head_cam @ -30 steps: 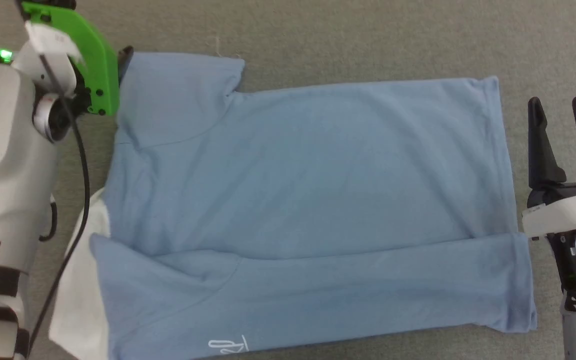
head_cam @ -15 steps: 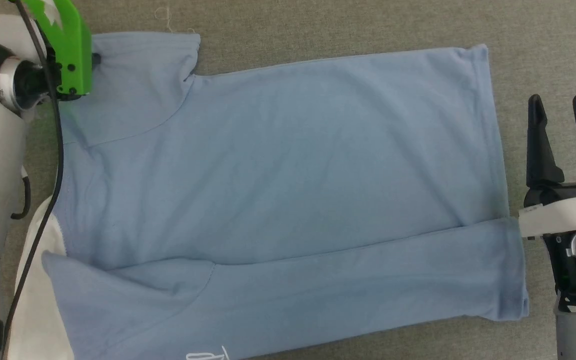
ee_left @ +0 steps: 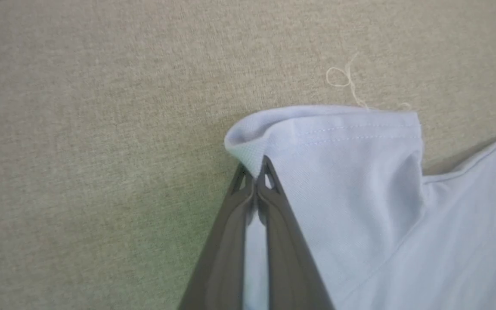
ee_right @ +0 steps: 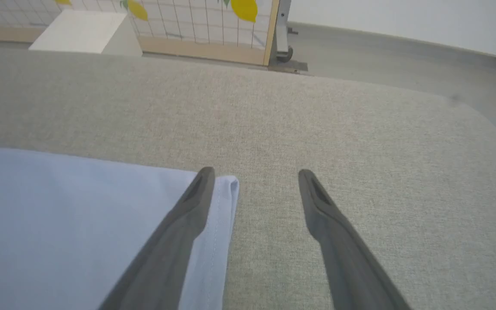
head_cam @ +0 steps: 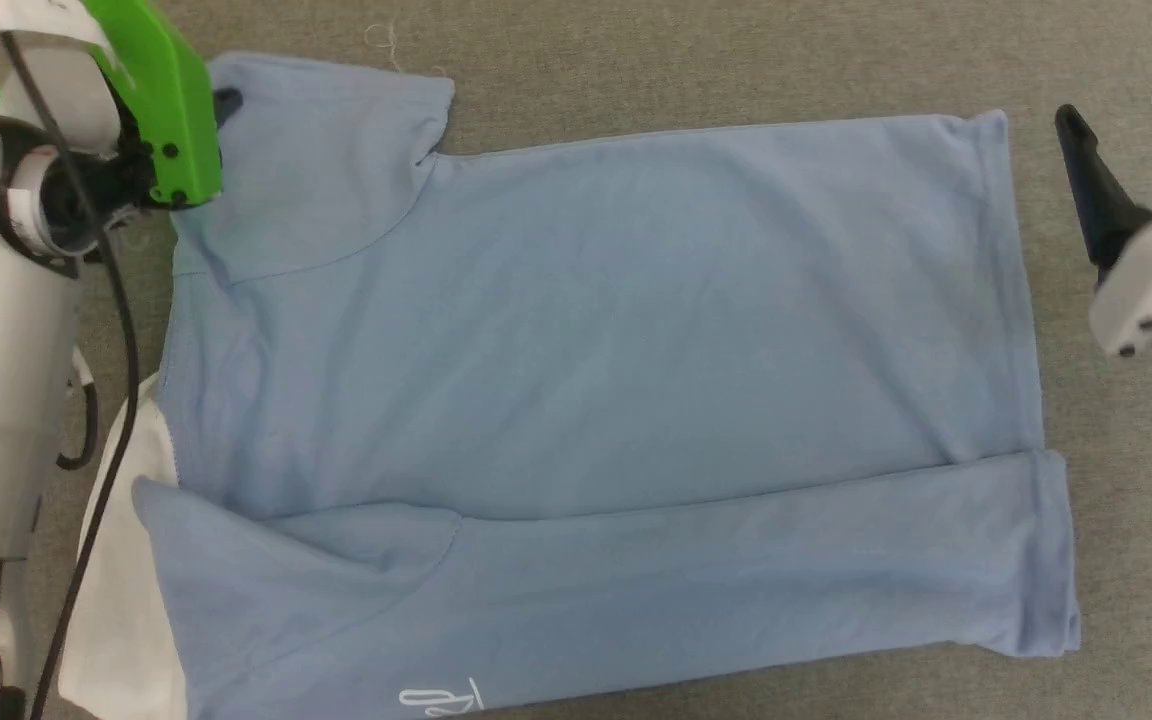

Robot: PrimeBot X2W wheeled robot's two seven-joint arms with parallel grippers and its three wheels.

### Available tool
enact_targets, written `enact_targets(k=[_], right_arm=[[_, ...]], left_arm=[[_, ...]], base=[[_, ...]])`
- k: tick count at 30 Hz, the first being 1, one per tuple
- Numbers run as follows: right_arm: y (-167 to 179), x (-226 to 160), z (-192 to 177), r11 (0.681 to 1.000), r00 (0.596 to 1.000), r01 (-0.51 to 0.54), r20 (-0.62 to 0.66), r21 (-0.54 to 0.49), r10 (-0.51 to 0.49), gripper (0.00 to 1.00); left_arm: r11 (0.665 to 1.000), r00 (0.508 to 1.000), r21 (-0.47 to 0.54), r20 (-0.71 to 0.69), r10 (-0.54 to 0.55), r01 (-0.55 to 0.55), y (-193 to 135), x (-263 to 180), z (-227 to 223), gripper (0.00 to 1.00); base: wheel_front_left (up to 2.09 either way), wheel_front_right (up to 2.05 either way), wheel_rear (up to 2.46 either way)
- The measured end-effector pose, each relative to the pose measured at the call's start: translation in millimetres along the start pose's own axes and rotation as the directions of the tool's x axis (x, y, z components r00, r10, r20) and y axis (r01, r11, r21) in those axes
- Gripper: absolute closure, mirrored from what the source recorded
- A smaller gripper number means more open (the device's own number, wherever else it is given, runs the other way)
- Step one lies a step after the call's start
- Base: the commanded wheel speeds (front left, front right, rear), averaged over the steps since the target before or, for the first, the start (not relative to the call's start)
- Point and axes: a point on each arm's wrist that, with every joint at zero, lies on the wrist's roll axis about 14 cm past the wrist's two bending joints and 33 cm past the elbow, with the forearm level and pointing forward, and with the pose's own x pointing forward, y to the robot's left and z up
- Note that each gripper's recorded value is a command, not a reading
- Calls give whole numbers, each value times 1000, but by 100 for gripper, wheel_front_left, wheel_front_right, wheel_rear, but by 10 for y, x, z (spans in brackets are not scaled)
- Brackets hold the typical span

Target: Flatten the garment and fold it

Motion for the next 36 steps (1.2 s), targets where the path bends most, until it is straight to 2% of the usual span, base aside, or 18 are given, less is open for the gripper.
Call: enact_targets(k=[4, 8, 17, 21, 22, 23, 24, 28, 36], right_arm=[[58, 162, -92, 995, 972, -40, -233, -91, 18, 0], [83, 256, -268, 989, 900, -61, -436, -136, -5, 0], [405, 437, -695, 971, 767, -155, -641, -184, 1, 0], [462, 481, -752, 969, 738, -168, -675, -178, 4, 0], [464, 484, -748, 970, 734, -168, -679, -177, 3, 57], [464, 489, -743, 972, 734, -164, -680, -169, 6, 83], [468, 484, -741, 973, 730, -163, -683, -164, 7, 100], [520, 452, -667, 975, 743, -164, -669, -148, 24, 100], [435, 287, -400, 982, 827, -133, -561, -134, 36, 100]], left_arm=[[1000, 998, -9, 64, -15, 15, 14, -85, 123, 100], [1000, 996, 0, 87, -23, 23, 32, -112, 127, 100], [1000, 996, 0, 89, -13, 13, 177, -29, 2, 100], [1000, 997, -11, 77, -9, 10, 232, 13, -89, 100], [1000, 997, -13, 75, -7, 8, 242, 14, -104, 100], [1000, 997, -14, 73, -4, 5, 253, 13, -116, 100], [1000, 997, -15, 76, -3, 4, 259, 11, -119, 100], [1000, 995, -25, 100, -14, 16, 222, -34, -84, 100], [997, 976, -44, 214, -52, 63, 13, -348, 151, 100]], base=[[0, 0, 0], [0, 0, 0], [0, 0, 0], [0, 0, 0], [0, 0, 0], [0, 0, 0], [0, 0, 0], [0, 0, 0], [0, 0, 0]])
